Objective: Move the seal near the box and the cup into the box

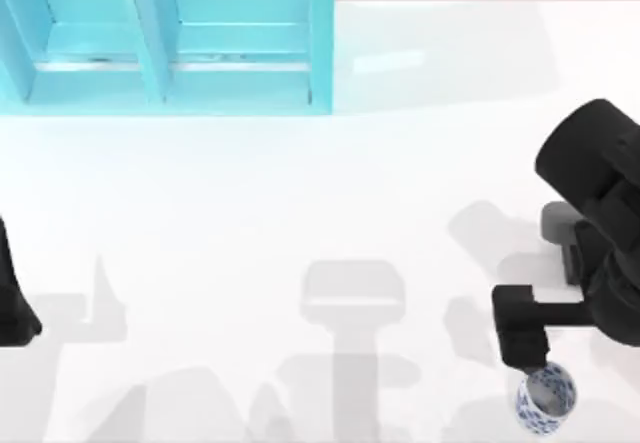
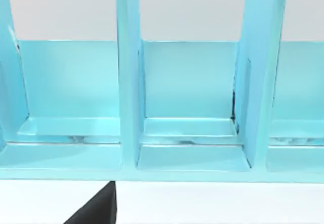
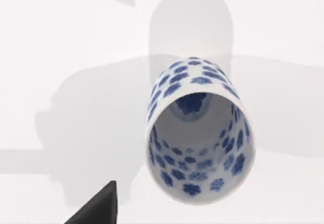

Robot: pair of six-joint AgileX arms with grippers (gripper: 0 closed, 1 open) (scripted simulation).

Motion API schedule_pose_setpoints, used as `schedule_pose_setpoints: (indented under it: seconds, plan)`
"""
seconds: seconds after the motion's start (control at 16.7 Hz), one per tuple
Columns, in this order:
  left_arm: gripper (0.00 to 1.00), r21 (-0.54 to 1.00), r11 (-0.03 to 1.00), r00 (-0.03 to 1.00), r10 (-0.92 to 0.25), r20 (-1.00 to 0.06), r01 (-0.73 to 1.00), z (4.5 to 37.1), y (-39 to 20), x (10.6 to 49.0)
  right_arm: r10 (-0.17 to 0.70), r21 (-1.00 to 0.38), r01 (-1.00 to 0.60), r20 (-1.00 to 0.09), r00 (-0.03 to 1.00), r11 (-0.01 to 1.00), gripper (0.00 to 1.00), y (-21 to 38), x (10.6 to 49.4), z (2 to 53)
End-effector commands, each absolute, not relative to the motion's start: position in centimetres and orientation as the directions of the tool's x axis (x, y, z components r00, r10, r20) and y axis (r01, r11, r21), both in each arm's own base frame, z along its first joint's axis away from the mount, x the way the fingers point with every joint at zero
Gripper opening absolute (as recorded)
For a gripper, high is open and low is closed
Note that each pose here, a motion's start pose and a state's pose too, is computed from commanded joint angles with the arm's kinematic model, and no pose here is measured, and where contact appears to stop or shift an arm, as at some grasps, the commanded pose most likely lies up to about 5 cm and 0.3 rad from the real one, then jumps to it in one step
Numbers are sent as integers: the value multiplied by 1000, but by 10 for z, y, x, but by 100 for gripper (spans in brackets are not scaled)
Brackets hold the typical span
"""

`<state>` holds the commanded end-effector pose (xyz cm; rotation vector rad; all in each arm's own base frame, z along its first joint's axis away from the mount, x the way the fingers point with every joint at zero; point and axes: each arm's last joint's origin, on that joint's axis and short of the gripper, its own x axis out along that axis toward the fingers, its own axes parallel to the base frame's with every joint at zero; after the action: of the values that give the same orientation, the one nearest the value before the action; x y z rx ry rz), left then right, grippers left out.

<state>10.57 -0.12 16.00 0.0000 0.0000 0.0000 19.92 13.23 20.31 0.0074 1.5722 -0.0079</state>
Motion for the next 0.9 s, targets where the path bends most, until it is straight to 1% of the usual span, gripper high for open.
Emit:
schedule_pose_setpoints:
  seconds: [0.42, 0.72, 0.9]
  plan:
    - [100, 0, 1000, 1000, 0, 0, 0, 160, -1, 106, 1, 1, 10, -1000, 1, 1000, 100, 132, 198, 144]
    - [100, 0, 1000, 1000, 0, 0, 0, 160, -1, 106, 0, 0, 10, -1000, -1, 1000, 100, 131, 197, 139]
    - [100, 0, 1000, 1000, 0, 0, 0, 160, -1, 106, 0, 0, 10, -1000, -1, 1000, 77, 131, 197, 139]
